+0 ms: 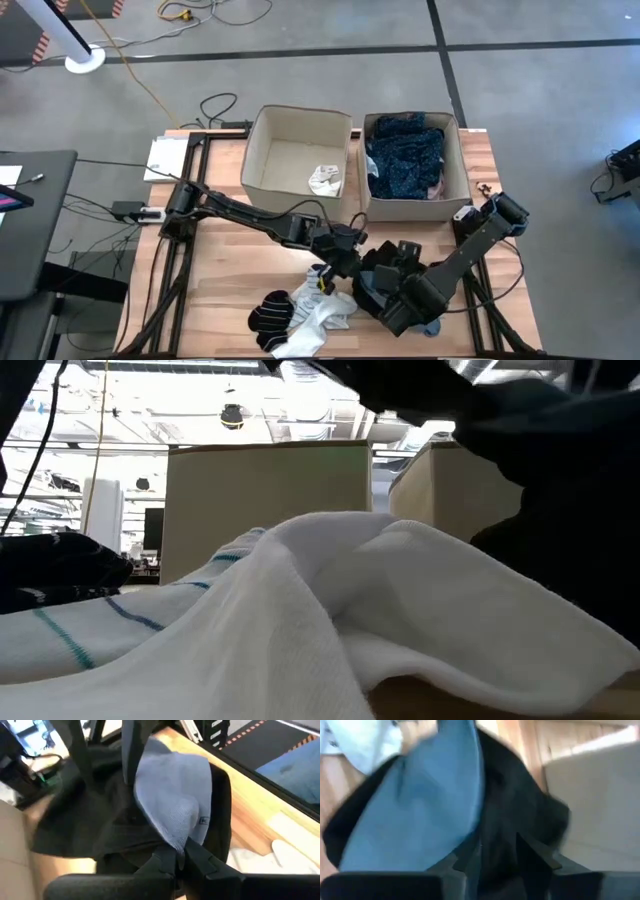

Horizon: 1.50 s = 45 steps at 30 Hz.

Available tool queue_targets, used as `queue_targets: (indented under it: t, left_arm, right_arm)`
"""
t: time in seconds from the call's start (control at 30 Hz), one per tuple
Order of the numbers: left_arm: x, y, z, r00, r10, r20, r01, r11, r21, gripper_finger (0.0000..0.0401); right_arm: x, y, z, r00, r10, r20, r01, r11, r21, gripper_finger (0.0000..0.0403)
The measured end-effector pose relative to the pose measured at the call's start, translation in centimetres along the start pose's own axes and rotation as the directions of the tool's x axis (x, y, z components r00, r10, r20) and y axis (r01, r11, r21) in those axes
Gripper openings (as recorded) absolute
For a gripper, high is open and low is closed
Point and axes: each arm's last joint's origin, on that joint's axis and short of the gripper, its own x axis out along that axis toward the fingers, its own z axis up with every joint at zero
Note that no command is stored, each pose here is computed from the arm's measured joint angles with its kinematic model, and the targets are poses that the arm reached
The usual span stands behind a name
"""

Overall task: Sort clothes
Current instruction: Put the blue sock into the right laundry organizer

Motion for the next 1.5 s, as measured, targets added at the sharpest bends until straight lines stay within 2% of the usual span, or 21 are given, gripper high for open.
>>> queue_targets:
  t: [0.17, 0.33, 0.5, 0.63, 0.87, 1.07, 1.17, 1.23, 1.3, 1.43, 1.5]
  left_arm:
    - [-2.3, 0.1, 0.7, 0.994, 0.063, -0.085, -0.056, 0.995, 0.084, 0.0002]
    - [-5.8, 0.6, 1.6, 0.961, 0.198, -0.193, -0.160, 0.968, 0.194, 0.0002]
    - [-9.4, 1.0, 2.3, 0.939, 0.243, -0.243, -0.192, 0.958, 0.213, 0.0001]
    - [-11.3, 1.1, 2.5, 0.936, 0.235, -0.263, -0.188, 0.963, 0.191, 0.0001]
    - [-11.3, 0.7, 1.8, 0.939, 0.154, -0.306, -0.114, 0.983, 0.144, 0.0001]
    - [-11.2, 0.7, 1.7, 0.937, 0.149, -0.315, -0.114, 0.985, 0.129, 0.0003]
    - [-11.2, 0.7, 1.7, 0.937, 0.150, -0.316, -0.114, 0.985, 0.127, 0.0004]
    - [-11.2, 0.7, 1.6, 0.936, 0.148, -0.320, -0.113, 0.985, 0.127, 0.0004]
    - [-11.3, 0.8, 1.5, 0.933, 0.148, -0.327, -0.113, 0.986, 0.123, 0.0005]
    - [-11.5, 1.3, 0.9, 0.923, 0.145, -0.358, -0.113, 0.988, 0.107, 0.0005]
    - [-11.6, 1.6, 0.7, 0.917, 0.145, -0.371, -0.117, 0.988, 0.096, 0.0005]
  right_arm:
    - [-1.1, -0.4, -0.8, 1.000, 0.011, 0.013, -0.012, 0.998, 0.061, 0.0213]
    - [-2.0, 0.0, -1.3, 0.996, 0.071, 0.060, -0.076, 0.993, 0.095, 0.0264]
    - [-2.4, 1.5, -1.4, 0.975, 0.146, 0.166, -0.159, 0.985, 0.073, 0.0269]
    - [-1.3, 1.9, -1.4, 0.971, 0.120, 0.207, -0.139, 0.987, 0.081, 0.0270]
    - [2.5, 2.1, -1.3, 0.964, 0.019, 0.264, -0.052, 0.992, 0.117, 0.0270]
    - [5.0, 1.8, -0.8, 0.954, -0.024, 0.300, -0.011, 0.994, 0.112, 0.0268]
    - [5.3, 1.7, -0.6, 0.939, -0.064, 0.337, 0.026, 0.993, 0.114, 0.0247]
    - [5.2, 1.6, -0.5, 0.928, -0.082, 0.363, 0.046, 0.993, 0.105, 0.0214]
    - [5.1, 1.7, -0.5, 0.923, -0.087, 0.375, 0.057, 0.994, 0.090, 0.0165]
    - [4.4, 2.0, -0.6, 0.919, -0.070, 0.388, 0.054, 0.997, 0.050, 0.0042]
    - [3.8, 2.2, -0.7, 0.916, -0.059, 0.396, 0.053, 0.998, 0.026, 0.0015]
